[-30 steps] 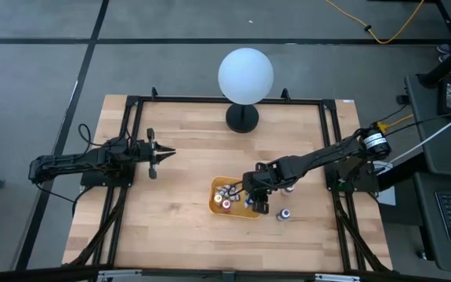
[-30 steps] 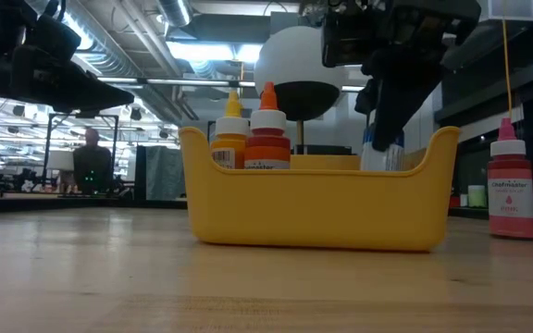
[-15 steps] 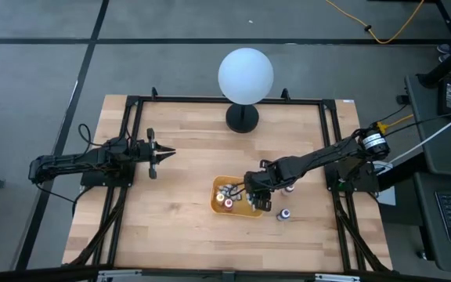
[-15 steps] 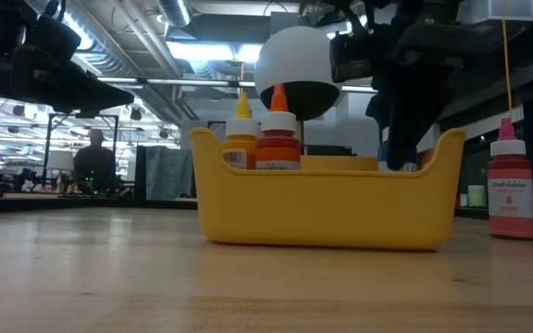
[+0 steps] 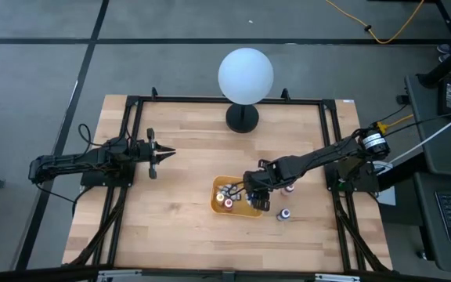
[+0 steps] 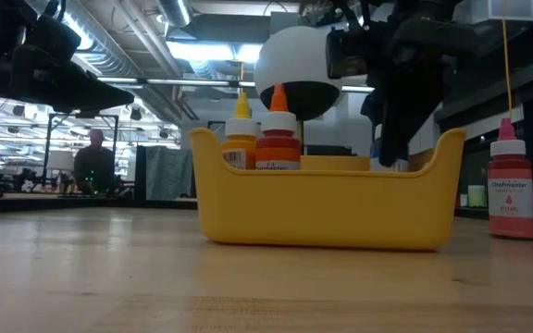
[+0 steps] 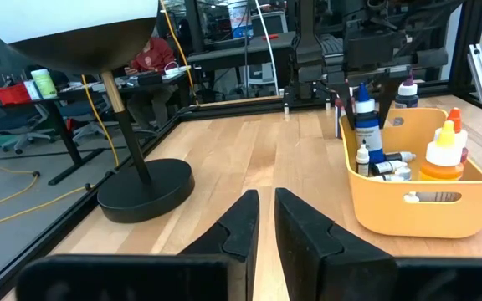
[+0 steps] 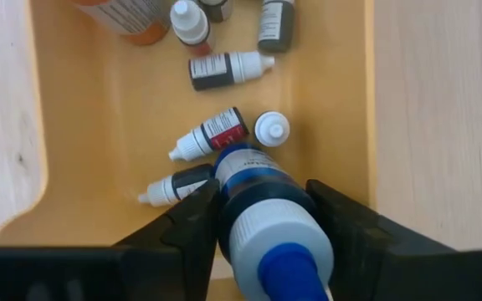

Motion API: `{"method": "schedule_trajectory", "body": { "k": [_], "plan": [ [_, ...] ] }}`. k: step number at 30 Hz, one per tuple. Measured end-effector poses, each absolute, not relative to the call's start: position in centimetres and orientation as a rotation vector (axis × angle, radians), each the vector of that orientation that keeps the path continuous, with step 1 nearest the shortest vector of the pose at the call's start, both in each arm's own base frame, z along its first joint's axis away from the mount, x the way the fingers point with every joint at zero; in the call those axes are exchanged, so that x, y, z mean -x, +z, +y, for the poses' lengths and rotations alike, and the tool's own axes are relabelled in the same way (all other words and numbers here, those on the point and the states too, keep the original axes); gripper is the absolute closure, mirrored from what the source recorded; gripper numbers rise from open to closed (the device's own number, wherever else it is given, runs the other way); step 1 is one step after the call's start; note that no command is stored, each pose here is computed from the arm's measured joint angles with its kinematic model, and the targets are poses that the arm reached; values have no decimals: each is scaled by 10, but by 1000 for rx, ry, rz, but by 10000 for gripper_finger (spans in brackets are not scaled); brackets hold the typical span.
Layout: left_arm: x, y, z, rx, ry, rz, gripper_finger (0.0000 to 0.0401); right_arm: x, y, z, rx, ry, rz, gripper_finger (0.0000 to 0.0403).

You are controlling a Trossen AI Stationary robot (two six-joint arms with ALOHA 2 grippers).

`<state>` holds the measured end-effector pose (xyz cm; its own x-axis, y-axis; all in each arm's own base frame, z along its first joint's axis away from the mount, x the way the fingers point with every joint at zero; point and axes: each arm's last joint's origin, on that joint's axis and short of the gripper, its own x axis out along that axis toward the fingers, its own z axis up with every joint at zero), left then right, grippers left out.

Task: Pick & Place food coloring
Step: Put the large blue food coloring bottle into the yellow bin

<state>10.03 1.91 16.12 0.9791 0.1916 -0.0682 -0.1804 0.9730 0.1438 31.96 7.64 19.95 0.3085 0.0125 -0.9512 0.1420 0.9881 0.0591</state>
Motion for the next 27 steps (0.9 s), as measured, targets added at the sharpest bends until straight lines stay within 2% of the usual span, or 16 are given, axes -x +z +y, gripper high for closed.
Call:
{"method": "schedule_trajectory", "body": {
  "k": [9,19,27],
  "plan": [
    [-100,161,19,-138,188,81,361,-320,200,77,-140,-88,1250,209],
    [-100,161,19,-138,188,82,363,-320,200,76,-126,-103,1243,171],
    [-100,161,19,-138,188,82,364,-320,201,76,-129,-105,1242,167]
  ]
}}
